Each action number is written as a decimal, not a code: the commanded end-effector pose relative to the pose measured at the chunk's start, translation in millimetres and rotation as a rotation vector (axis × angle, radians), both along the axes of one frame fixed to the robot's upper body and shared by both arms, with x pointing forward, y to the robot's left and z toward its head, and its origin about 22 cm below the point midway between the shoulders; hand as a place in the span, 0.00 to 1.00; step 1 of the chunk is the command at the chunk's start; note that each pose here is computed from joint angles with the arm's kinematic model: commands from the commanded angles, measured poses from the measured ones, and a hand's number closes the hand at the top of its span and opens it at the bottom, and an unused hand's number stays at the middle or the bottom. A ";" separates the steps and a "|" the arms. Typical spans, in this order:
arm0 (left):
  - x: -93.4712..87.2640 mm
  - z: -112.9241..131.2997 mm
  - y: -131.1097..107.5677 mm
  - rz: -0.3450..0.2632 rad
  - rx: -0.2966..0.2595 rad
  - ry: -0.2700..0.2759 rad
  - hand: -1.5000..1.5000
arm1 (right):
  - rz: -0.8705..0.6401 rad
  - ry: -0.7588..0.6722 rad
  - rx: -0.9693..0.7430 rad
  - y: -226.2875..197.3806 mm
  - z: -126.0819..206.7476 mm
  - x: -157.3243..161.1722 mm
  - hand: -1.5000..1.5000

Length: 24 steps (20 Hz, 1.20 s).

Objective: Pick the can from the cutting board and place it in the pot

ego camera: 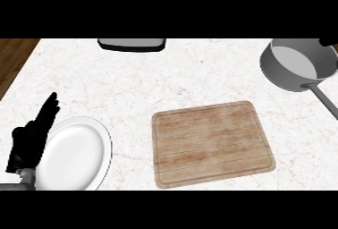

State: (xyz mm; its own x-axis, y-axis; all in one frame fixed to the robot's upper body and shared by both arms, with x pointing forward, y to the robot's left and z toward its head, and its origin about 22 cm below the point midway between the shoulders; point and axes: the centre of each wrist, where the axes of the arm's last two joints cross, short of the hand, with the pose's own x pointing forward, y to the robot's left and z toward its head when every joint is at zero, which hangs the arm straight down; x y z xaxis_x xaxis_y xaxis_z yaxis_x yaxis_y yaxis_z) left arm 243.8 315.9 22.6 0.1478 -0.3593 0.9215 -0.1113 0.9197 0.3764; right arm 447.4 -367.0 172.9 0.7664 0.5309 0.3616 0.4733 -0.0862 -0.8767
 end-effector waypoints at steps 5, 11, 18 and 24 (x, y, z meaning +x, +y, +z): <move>7.6 6.3 3.9 -0.020 -0.006 -0.007 0.50 | -0.027 -0.035 0.129 -35.9 -12.3 -16.7 0.00; 9.5 8.6 -5.6 -0.017 -0.007 0.002 0.50 | 0.028 -0.156 0.239 -35.0 -31.3 -20.5 0.00; 11.9 -1.6 4.5 -0.018 -0.017 0.002 0.50 | 0.110 -0.377 0.154 -34.3 -19.6 -18.8 0.00; 7.4 -0.5 -5.5 -0.016 -0.001 0.001 0.50 | 0.118 -0.671 0.166 -32.5 3.5 -16.1 0.00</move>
